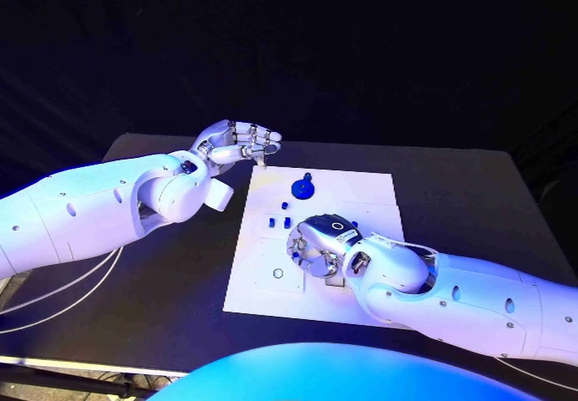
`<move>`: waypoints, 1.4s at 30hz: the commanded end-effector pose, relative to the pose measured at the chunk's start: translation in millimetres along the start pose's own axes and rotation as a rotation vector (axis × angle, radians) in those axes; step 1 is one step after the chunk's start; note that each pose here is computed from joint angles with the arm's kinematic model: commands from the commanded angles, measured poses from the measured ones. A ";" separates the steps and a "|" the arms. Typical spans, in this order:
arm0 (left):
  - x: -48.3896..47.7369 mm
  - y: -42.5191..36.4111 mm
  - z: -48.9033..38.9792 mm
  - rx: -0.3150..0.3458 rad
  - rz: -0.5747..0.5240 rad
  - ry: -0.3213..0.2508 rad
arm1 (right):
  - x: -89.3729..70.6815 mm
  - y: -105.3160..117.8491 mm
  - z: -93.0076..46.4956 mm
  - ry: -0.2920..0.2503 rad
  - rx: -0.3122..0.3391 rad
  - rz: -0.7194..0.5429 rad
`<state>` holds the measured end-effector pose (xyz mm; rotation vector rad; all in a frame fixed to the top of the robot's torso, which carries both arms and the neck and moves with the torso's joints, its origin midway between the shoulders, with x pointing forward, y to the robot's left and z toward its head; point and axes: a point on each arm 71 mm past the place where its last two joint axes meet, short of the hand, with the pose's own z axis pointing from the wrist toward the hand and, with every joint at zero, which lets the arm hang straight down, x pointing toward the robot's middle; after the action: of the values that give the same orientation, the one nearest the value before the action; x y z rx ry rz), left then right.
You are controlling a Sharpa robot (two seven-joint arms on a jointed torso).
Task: Assemble the parts on the task board
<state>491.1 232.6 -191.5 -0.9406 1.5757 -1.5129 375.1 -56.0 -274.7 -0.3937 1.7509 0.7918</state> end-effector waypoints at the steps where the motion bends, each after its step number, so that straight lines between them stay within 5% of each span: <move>1: 2.0 -1.2 0.3 0.004 -0.012 0.016 | 6.3 0.9 -1.5 0.056 -0.013 -0.019; 17: 0.2 -0.7 0.4 0.002 -0.010 0.011 | -0.1 -5.7 -4.9 -0.032 0.036 0.000; 24: -1.4 -0.2 0.3 0.000 -0.009 0.008 | -6.8 -10.3 -17.4 -0.066 0.044 0.022; 34: -3.4 0.3 -0.1 -0.002 -0.008 0.004 | -44.1 -35.9 -41.4 -0.095 0.102 0.013; 42: -3.6 0.7 0.1 -0.003 -0.009 0.006 | -69.3 -72.5 -51.6 -0.051 0.193 -0.038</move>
<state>493.2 237.9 -193.0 -0.9488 1.5761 -1.4969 404.2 -148.5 -218.9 -0.2587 1.6754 0.6199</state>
